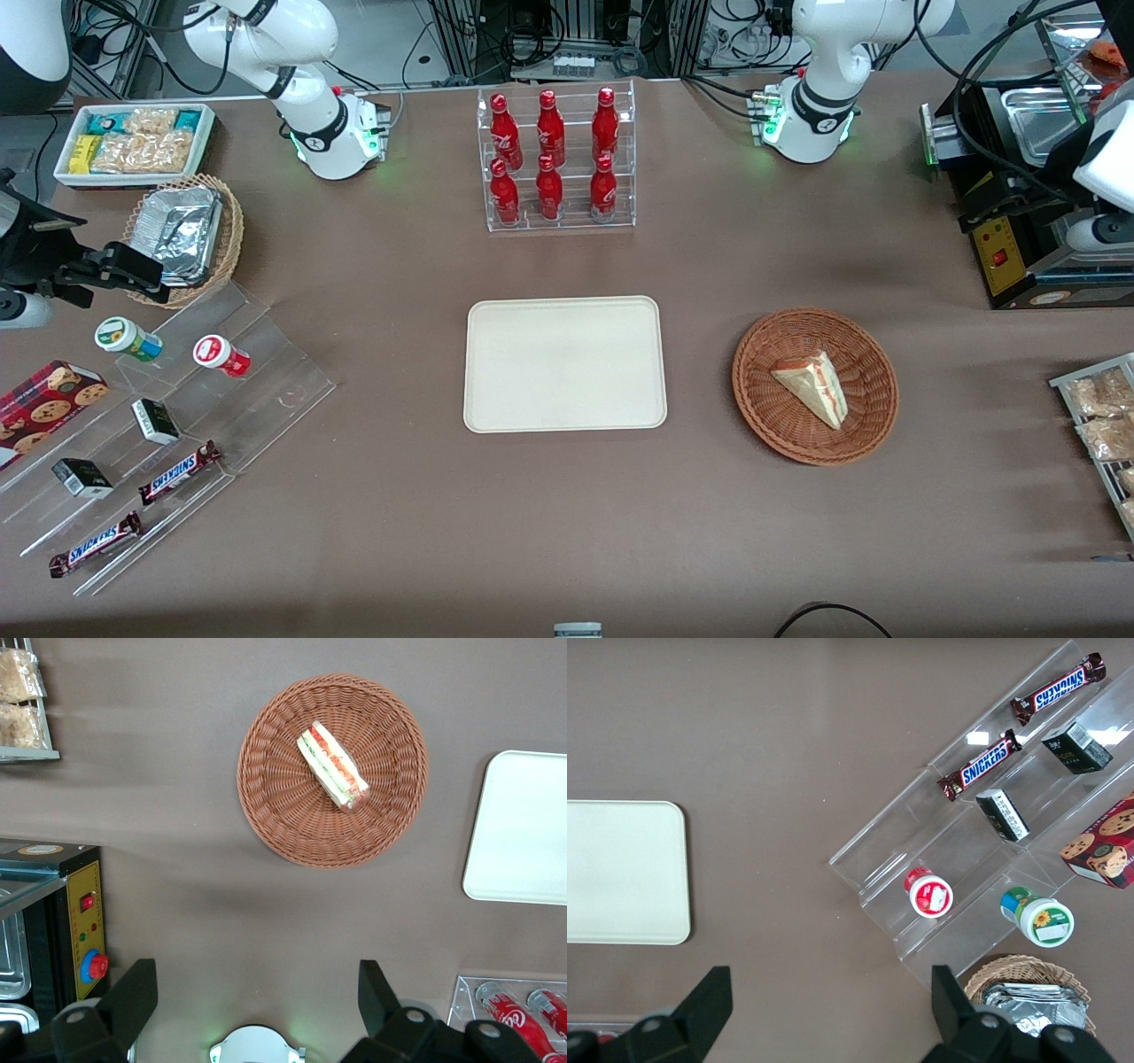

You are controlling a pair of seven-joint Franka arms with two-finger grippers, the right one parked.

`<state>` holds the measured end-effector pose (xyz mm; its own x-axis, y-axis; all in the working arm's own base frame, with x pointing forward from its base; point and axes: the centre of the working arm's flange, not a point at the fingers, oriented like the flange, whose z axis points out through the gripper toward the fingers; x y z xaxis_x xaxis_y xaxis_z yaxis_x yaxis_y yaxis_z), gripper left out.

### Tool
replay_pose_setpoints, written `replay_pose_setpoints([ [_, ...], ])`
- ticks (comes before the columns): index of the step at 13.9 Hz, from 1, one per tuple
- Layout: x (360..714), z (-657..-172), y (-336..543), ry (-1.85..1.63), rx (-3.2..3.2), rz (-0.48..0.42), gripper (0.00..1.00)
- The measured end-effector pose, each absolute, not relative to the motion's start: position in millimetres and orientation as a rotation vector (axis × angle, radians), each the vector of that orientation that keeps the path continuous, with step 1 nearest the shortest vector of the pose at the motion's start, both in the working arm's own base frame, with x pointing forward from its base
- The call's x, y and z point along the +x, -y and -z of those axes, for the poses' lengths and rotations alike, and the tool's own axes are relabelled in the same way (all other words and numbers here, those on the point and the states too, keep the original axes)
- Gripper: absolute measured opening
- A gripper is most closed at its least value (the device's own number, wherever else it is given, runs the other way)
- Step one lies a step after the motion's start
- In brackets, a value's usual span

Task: Place sandwich from basket to tray
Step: 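Move the left gripper down toward the sandwich in the wicker basket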

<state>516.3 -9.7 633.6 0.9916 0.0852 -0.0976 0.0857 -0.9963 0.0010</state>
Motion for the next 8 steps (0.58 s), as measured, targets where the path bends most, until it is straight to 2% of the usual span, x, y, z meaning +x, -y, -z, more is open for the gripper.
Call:
replay_pose_setpoints([
  [5,516.2,-624.5,13.0,-0.123,3.132,0.216,1.00],
  [8,530.2,-587.6,15.1,-0.166,3.144,0.248,1.00],
])
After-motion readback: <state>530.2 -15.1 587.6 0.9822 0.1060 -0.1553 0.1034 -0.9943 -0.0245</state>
